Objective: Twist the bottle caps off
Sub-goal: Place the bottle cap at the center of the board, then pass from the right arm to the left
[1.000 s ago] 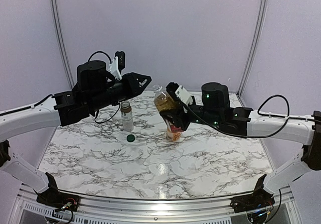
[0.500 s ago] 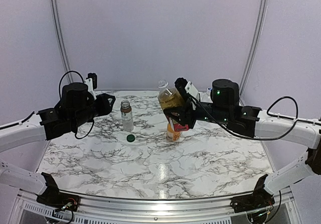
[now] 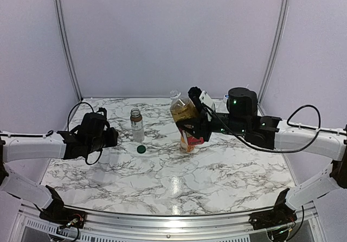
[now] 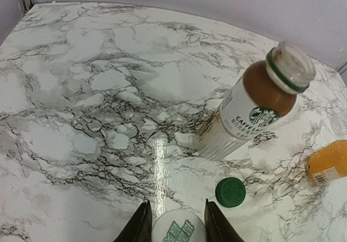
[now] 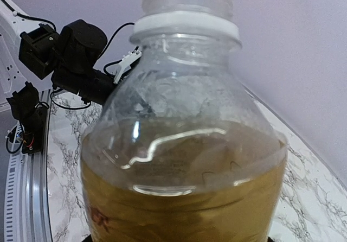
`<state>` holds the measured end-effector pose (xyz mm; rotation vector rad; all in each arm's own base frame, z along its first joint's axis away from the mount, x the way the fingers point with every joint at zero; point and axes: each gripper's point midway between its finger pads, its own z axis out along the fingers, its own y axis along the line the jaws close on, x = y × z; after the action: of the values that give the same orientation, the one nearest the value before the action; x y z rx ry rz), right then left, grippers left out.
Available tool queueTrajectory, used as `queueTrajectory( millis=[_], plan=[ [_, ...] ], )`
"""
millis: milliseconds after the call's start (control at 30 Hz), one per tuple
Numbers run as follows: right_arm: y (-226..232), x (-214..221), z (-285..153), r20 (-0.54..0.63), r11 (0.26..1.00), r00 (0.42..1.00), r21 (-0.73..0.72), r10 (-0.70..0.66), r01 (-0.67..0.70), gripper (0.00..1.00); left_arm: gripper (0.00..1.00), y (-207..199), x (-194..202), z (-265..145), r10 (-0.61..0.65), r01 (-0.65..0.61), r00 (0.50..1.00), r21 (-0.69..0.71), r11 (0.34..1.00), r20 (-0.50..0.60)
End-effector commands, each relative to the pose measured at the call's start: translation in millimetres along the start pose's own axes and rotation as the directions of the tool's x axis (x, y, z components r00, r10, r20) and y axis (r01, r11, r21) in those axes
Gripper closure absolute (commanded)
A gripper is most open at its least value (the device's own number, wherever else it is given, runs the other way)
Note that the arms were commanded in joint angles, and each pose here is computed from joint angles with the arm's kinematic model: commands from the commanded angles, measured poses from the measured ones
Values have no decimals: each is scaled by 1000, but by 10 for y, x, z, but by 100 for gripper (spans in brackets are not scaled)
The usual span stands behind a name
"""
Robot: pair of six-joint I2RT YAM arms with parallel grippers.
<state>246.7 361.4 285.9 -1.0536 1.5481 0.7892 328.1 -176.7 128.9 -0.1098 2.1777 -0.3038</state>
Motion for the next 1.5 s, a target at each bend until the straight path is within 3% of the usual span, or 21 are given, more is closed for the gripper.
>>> queueTrajectory(
  millis=[0,233,567,700,867,1133,1467],
  plan=[
    [-13,-67,-14,31,1000,1000,1,2,-2,61,65,73,195,115,-38,38,999,-3,999,-20],
    [1,-17,51,18,1000,1000,-17,10,-10,61,63,169,543,291,-22,18,994,-37,999,-110],
    [3,24,53,7,1000,1000,-19,17,-16,61,62,168,600,322,-12,8,992,-31,999,-123],
    [27,52,71,2,999,1000,-33,23,-23,61,56,17,496,246,-7,12,994,45,999,-113],
    [141,102,106,1,994,1000,-105,29,-29,60,43,-339,253,10,-4,20,998,237,971,-66],
    [327,118,142,12,975,1000,-220,22,-19,57,18,-1035,-418,-855,-19,-48,995,620,783,100],
    [568,54,199,22,939,1000,-344,11,-3,57,5,-1690,-892,-1744,26,-191,979,850,491,204]
  ],
)
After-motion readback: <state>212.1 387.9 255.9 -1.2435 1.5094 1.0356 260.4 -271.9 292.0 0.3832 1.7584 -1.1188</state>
